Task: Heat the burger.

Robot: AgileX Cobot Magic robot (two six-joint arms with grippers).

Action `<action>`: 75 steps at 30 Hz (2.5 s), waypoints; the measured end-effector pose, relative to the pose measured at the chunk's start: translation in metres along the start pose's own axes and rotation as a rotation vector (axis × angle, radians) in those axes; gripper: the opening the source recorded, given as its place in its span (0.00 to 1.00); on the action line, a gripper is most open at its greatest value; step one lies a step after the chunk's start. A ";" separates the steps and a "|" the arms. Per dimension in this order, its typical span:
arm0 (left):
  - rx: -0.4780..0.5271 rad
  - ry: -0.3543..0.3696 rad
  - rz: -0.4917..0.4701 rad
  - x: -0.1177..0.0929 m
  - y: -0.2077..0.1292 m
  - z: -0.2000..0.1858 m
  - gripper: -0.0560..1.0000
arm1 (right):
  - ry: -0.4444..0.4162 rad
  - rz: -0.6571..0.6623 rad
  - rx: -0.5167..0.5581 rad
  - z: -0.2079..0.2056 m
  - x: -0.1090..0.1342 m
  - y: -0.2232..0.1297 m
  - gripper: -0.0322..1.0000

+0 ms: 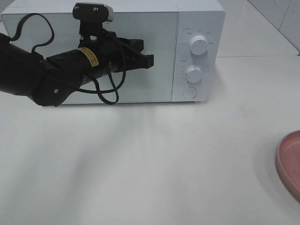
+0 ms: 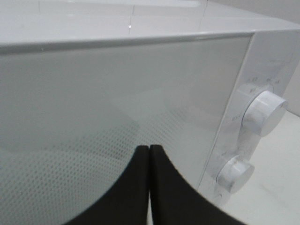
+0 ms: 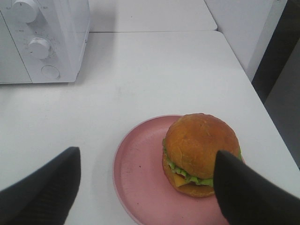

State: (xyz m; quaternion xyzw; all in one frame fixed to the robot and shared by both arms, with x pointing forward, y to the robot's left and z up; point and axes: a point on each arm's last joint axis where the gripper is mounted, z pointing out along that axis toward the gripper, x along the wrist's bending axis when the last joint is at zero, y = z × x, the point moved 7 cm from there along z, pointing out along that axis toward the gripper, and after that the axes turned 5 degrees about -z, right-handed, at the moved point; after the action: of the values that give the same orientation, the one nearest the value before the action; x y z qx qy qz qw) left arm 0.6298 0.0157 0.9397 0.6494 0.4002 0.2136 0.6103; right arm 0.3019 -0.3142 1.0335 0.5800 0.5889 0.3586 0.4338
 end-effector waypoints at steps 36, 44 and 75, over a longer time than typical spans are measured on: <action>1.170 0.303 0.029 -0.012 -0.051 -0.189 0.98 | 0.000 0.000 0.000 0.000 0.000 0.000 0.74; 1.170 0.346 -0.027 0.002 -0.036 -0.204 0.98 | 0.000 0.000 0.000 0.000 0.000 0.000 0.74; 1.045 0.526 -0.406 0.062 0.002 -0.332 0.98 | 0.000 0.000 0.000 0.000 0.000 0.000 0.74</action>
State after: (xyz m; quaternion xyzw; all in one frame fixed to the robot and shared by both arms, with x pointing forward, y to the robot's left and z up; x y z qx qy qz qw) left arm 0.4120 0.2705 0.9828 0.6989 0.7046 0.0219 0.1209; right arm 0.3019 -0.3142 1.0335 0.5800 0.5889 0.3586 0.4338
